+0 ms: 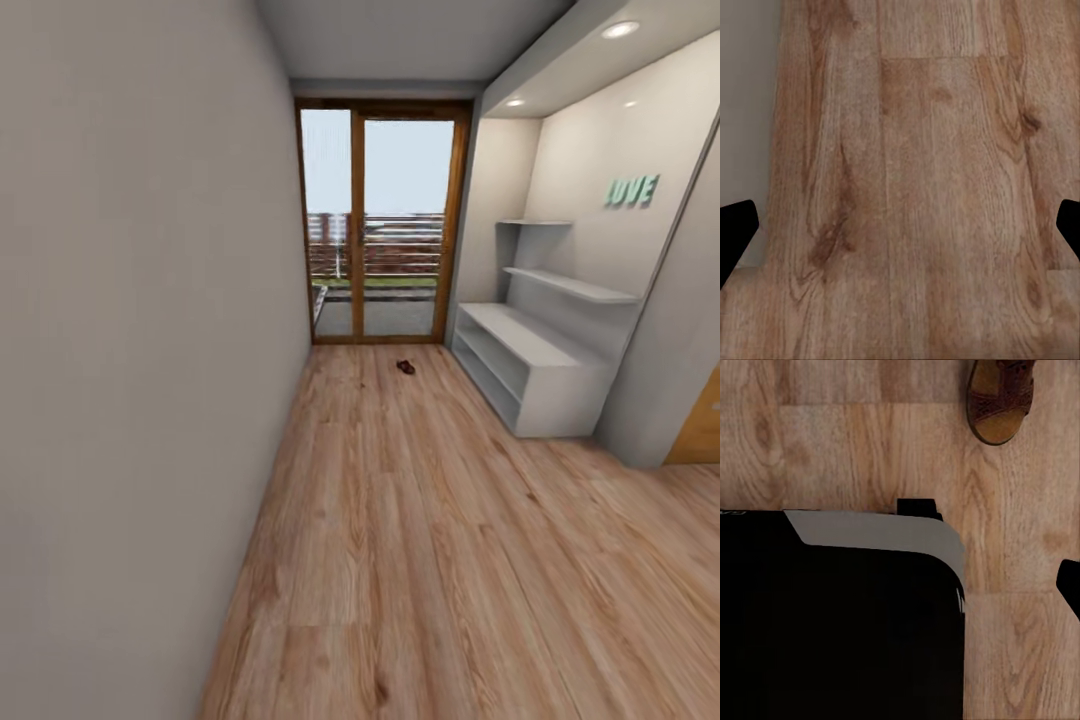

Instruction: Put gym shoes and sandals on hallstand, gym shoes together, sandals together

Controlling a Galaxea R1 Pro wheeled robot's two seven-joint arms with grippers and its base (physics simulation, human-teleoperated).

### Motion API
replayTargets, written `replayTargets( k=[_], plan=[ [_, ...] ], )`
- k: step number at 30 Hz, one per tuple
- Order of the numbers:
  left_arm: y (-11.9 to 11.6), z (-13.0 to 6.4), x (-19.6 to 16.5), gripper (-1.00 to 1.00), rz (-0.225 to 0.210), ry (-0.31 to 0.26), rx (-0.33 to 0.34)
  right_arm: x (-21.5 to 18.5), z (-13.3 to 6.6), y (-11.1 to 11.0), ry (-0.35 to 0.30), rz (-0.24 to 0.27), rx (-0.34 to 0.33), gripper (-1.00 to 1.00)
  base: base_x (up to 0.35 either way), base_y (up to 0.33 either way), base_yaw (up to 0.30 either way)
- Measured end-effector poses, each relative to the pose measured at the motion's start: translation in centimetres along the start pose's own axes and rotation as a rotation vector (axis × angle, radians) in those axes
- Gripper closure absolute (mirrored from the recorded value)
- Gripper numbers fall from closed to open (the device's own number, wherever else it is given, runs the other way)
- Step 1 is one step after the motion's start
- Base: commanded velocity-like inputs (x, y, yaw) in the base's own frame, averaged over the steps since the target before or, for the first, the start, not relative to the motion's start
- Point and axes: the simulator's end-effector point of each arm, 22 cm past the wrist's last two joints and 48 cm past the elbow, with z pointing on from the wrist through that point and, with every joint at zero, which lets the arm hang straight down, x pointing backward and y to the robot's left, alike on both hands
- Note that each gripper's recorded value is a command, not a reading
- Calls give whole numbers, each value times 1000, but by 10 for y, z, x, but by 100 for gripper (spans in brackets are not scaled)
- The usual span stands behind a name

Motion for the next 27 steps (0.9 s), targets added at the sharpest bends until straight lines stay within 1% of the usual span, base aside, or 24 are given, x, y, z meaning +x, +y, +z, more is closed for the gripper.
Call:
replayTargets(
  k=[16,24,27],
  plan=[
    [0,0,0,-100,0,-1,0,0,0,0,0,1,0,-100,302,150,0],
    [0,0,1,-100,0,1,0,0,0,0,0,2,0,-100,331,109,-4],
    [0,0,1,-100,1,1,0,0,0,0,0,4,-1,-100,342,39,-117]
  ],
)
